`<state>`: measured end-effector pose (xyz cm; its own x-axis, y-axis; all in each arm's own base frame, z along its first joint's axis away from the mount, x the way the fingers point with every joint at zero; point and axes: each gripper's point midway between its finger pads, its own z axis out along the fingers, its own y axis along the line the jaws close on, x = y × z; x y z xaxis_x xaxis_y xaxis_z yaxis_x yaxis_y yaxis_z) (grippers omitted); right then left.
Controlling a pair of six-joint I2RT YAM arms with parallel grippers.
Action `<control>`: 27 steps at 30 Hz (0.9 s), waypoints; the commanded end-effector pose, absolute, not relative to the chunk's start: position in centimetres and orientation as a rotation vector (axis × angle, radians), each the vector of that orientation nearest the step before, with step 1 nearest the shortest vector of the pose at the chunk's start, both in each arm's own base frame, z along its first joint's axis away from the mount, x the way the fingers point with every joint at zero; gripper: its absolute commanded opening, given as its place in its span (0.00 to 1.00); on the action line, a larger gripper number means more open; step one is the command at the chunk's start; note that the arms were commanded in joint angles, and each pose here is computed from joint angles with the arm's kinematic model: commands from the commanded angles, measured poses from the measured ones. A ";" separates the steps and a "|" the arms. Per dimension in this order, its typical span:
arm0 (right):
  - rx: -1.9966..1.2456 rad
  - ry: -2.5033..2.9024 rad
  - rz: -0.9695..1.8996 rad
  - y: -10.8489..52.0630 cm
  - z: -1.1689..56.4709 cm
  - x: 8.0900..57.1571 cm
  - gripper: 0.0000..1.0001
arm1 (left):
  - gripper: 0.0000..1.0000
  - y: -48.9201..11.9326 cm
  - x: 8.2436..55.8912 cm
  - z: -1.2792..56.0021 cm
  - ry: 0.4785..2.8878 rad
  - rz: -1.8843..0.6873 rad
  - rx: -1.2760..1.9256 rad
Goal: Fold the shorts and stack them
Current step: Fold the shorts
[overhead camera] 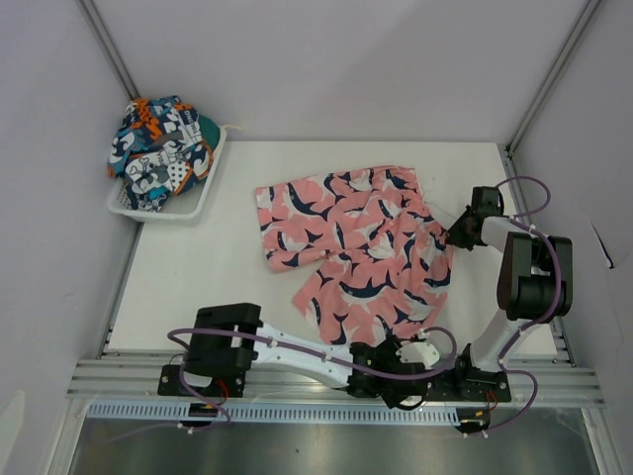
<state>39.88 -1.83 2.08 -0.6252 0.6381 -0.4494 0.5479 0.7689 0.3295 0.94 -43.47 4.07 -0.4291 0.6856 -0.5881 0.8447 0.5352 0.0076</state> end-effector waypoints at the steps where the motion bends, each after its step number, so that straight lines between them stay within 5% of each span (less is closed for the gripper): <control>1: 0.889 2.388 0.213 -2.1 1.6 40.3 0.00 | 0.74 -44.7 1.7 4.5 2.200 -0.344 1.236; 6: 0.885 2.386 0.221 -2.0 1.5 40.3 0.00 | 0.70 -44.5 1.8 3.0 2.217 -0.286 1.249; 12: 0.893 2.389 0.239 -1.9 1.1 40.2 0.00 | 0.45 -43.2 2.4 1.9 2.247 -0.200 1.214; 15: 0.893 2.386 0.241 -2.0 1.1 40.2 0.00 | 0.29 -42.3 2.8 2.0 2.250 -0.159 1.202; 17: 0.891 2.385 0.245 -1.9 1.2 40.2 0.00 | 0.01 -41.7 3.0 2.4 2.247 -0.142 1.201; 22: 0.891 2.394 0.251 -1.9 1.2 40.1 0.00 | 0.00 -41.0 2.5 3.9 2.274 -0.236 1.231; 27: 0.966 2.433 0.164 -2.7 2.9 38.8 0.00 | 0.00 -42.2 -0.4 8.9 2.305 -0.687 1.263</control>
